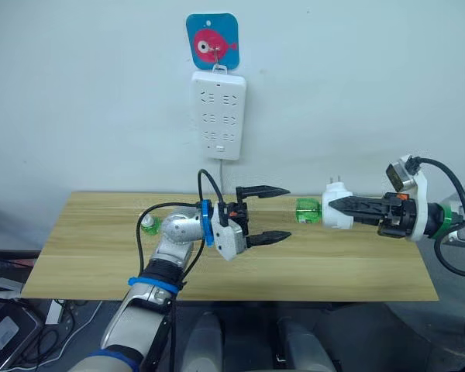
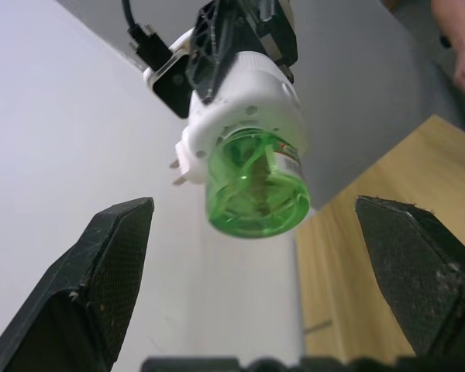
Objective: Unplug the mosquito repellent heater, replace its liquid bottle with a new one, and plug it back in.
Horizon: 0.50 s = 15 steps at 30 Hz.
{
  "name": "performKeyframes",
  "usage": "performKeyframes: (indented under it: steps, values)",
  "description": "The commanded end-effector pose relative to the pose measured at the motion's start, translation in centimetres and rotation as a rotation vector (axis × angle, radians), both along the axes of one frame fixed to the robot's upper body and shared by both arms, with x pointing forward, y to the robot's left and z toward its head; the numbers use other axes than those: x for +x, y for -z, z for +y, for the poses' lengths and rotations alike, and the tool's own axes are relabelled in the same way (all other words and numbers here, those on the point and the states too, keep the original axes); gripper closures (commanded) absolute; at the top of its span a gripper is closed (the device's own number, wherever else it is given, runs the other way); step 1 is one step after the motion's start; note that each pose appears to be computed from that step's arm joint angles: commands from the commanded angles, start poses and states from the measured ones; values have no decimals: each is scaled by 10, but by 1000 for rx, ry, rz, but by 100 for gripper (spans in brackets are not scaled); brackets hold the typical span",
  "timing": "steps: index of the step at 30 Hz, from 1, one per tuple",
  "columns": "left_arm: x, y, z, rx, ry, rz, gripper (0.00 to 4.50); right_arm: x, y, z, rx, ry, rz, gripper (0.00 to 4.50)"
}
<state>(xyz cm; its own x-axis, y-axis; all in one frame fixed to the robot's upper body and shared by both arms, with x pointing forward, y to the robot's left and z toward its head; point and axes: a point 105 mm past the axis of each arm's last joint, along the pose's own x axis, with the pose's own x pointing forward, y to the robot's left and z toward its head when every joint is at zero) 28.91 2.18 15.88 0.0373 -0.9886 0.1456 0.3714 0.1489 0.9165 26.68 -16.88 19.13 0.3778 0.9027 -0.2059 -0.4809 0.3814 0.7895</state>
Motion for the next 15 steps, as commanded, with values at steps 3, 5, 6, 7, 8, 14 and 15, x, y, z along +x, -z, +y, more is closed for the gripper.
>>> performKeyframes:
  steps: [3, 5, 6, 7, 8, 14, 15]
  values:
    - [3, -12, -13, -48, 0, -136, 2, -6, -18, 11, 37, -63, -60, 146]
    - [4, -11, -15, -48, -2, -146, 2, -6, -18, 12, 38, -67, -60, 146]
    - [4, -12, -17, -51, 1, -155, 2, -6, -18, 12, 38, -69, -60, 146]
    - [4, -12, -17, -54, 3, -163, 2, -6, -18, 13, 38, -70, -61, 146]
    - [4, -12, -18, -57, 3, -167, 2, -6, -18, 13, 38, -71, -61, 146]
    - [3, -10, -19, -53, 12, -178, 2, -6, -17, 16, 40, -75, -63, 146]
    - [3, -10, -19, -53, 15, -181, 2, -6, -17, 16, 41, -76, -63, 146]
